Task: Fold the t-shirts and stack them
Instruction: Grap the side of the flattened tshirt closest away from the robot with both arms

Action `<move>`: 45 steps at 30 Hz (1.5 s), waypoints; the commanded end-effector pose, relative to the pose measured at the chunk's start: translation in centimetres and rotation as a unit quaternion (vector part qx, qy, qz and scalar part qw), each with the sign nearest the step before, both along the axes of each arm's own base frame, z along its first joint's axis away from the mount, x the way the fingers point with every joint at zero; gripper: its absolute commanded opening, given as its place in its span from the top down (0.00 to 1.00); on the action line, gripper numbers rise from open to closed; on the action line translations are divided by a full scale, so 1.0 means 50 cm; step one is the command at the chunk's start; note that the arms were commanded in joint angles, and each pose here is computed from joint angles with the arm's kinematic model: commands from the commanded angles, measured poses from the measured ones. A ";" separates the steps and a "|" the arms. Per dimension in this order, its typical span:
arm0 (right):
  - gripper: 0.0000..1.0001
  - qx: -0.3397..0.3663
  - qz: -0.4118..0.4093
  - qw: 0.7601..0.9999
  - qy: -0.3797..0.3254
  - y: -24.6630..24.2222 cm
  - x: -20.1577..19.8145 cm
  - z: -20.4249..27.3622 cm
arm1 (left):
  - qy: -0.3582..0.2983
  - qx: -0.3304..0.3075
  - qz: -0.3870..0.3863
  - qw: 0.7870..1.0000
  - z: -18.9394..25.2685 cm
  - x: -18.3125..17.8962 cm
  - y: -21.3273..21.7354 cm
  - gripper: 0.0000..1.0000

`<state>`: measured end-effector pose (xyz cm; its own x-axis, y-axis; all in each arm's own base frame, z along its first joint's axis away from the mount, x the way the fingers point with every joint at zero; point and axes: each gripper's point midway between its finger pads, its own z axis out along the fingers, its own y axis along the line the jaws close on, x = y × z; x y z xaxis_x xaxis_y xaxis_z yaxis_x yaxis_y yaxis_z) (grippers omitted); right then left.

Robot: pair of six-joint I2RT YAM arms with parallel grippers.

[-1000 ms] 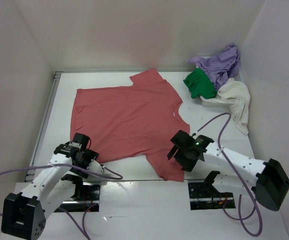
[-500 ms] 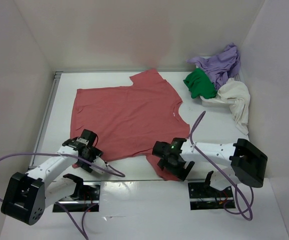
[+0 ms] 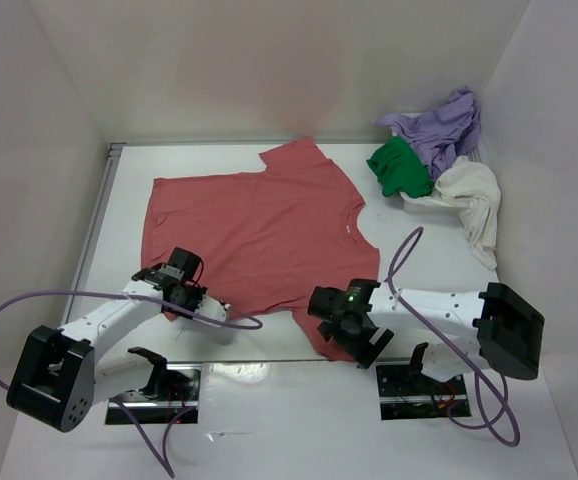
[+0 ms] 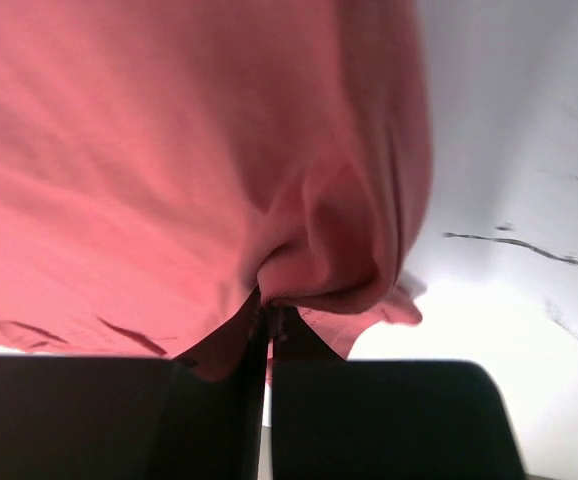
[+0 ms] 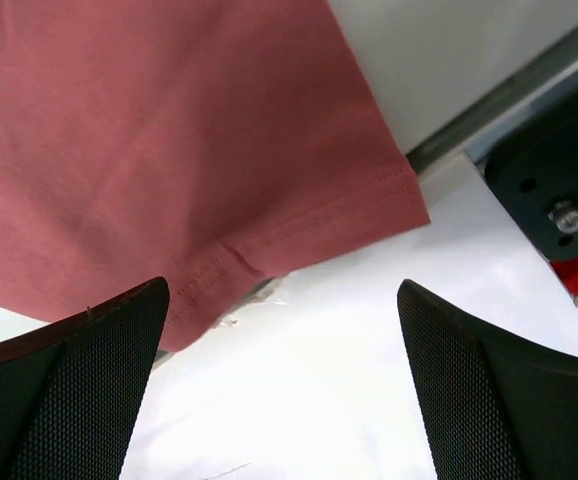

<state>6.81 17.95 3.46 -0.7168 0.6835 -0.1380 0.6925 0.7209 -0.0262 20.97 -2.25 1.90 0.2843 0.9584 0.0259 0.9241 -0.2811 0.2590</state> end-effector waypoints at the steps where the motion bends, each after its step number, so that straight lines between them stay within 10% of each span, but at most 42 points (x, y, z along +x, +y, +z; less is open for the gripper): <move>1: 0.00 -0.021 -0.032 0.999 0.014 -0.027 -0.029 0.004 | -0.013 -0.028 0.058 0.998 0.016 0.013 -0.011 1.00; 28: 0.10 -0.081 -0.046 0.995 -0.023 -0.048 0.114 -0.062 | -0.015 -0.038 0.089 0.995 0.028 -0.016 -0.012 1.00; 30: 0.17 -0.091 -0.036 0.995 -0.003 -0.052 0.102 -0.081 | -0.018 -0.033 0.090 0.995 0.029 -0.015 -0.008 1.00; 38: 1.00 -0.068 -0.021 0.997 -0.006 -0.042 0.100 -0.089 | -0.026 -0.029 0.103 0.994 0.034 -0.020 0.002 1.00; 43: 1.00 -0.069 0.005 0.997 -0.017 -0.028 0.110 -0.070 | -0.031 -0.034 0.112 0.993 0.045 -0.014 -0.001 1.00; 45: 0.71 -0.078 0.016 0.997 -0.021 -0.024 0.115 -0.063 | -0.033 -0.030 0.113 0.993 0.046 -0.013 0.002 1.00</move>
<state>13.23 17.55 0.75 -0.6856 0.6877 -0.2388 0.7152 0.6975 -0.0446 20.43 -2.18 3.63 0.0839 0.9963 -0.0177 0.9425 -0.0736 0.3261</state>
